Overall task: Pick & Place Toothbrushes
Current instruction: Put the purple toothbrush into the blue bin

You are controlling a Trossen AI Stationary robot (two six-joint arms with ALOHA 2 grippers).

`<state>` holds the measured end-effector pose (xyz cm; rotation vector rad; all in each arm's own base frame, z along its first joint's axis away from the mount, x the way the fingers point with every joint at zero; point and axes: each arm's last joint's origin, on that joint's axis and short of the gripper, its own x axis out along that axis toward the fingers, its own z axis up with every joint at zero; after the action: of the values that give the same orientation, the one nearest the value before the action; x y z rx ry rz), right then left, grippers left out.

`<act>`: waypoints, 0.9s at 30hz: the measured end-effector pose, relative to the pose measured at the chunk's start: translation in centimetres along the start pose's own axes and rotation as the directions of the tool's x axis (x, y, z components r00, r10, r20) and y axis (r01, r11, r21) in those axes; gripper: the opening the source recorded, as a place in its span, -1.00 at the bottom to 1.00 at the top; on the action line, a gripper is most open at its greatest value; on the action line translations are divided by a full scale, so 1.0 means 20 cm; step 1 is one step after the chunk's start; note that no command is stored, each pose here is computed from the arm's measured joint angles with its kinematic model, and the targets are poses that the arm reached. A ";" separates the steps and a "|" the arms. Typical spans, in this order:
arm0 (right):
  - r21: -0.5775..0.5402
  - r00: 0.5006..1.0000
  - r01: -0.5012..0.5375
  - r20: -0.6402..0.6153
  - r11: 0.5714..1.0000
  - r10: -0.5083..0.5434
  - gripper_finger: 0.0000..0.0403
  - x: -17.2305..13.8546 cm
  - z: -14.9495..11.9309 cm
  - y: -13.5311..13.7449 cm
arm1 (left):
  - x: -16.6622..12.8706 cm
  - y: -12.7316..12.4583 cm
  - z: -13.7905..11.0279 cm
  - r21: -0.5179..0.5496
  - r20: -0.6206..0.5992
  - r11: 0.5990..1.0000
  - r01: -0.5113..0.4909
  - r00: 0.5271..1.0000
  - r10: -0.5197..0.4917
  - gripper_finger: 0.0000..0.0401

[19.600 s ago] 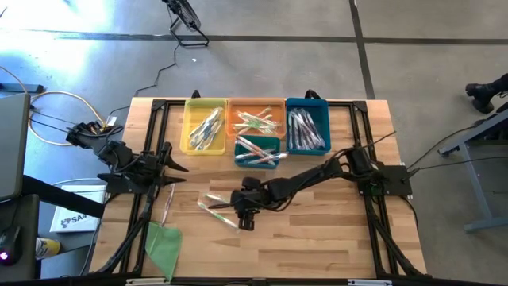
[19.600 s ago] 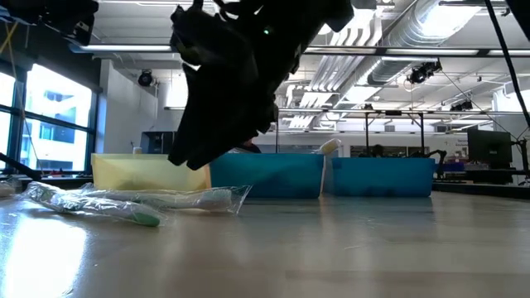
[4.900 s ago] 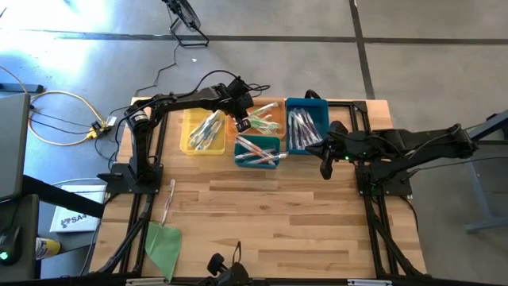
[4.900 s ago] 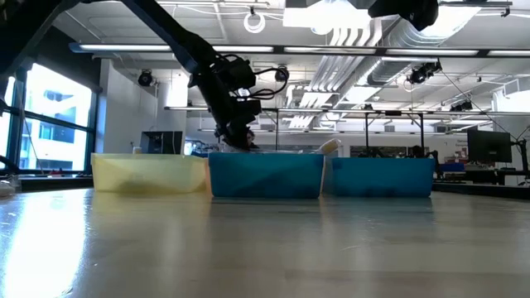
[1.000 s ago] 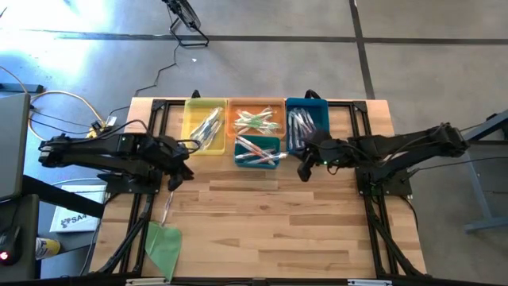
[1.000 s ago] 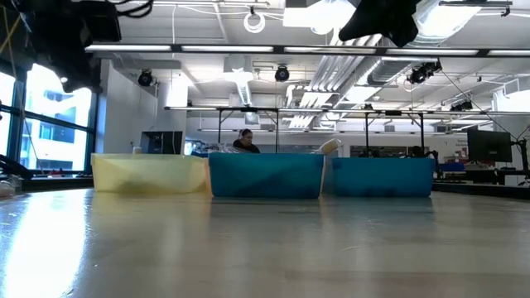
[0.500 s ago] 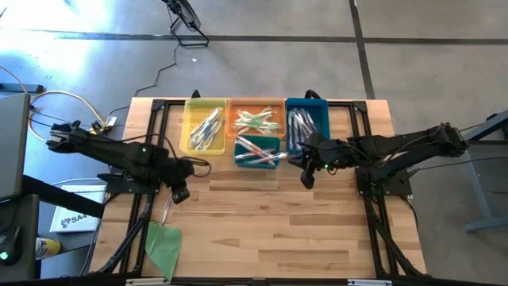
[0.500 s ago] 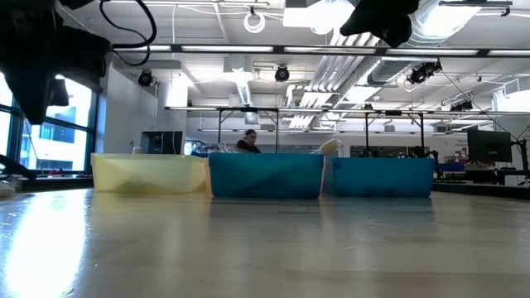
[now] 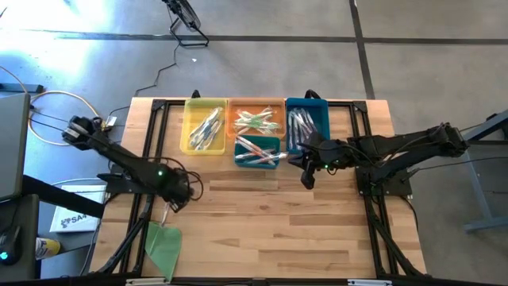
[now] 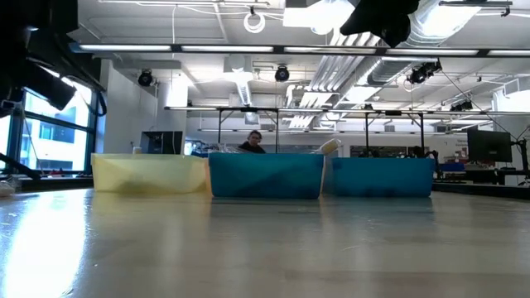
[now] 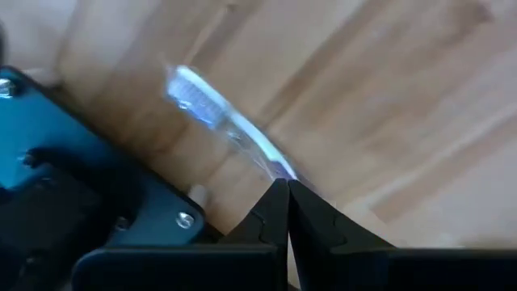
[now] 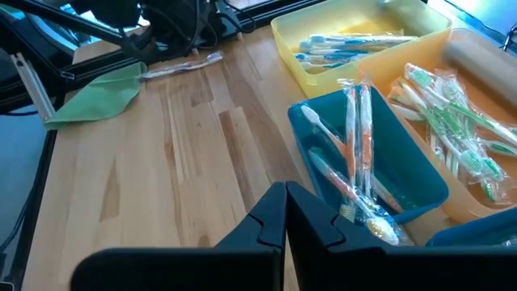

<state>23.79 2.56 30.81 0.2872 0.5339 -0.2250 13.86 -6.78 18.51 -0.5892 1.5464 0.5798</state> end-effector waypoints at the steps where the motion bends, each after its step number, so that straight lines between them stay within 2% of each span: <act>1: 0.000 1.000 0.000 0.000 1.000 0.000 -0.99 0.00 0.00 0.00 | 0.01 -0.01 0.00 -0.007 0.007 1.000 -0.022 1.000 0.022 -1.00; 9: 0.002 1.000 -0.008 -0.002 1.000 0.008 -0.99 0.00 0.00 0.00 | 0.14 -0.08 -0.01 -0.012 -0.037 0.982 -0.189 0.981 0.189 -1.00; 14: 0.004 1.000 -0.026 -0.008 1.000 0.026 -0.99 0.00 0.00 0.00 | 0.21 -0.12 -0.01 -0.004 -0.074 0.968 -0.252 0.965 0.251 -1.00; 21: 0.012 1.000 -0.026 -0.008 1.000 0.026 -0.99 0.00 0.00 0.00 | 0.28 -0.16 0.01 -0.004 -0.085 0.963 -0.269 0.960 0.268 -1.00; 25: 0.008 1.000 -0.026 -0.008 1.000 0.026 -0.99 0.00 0.00 0.00 | 0.26 -0.19 0.02 -0.006 -0.076 0.970 -0.242 0.968 0.241 -1.00; 27: 0.005 1.000 -0.026 -0.008 1.000 0.026 -0.99 0.00 0.00 0.00 | 0.23 -0.24 0.03 -0.007 -0.058 0.983 -0.186 0.981 0.185 -1.00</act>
<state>23.80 2.64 30.83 0.2999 0.5374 -0.2002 17.36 -10.02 13.76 -0.4767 1.6644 0.7195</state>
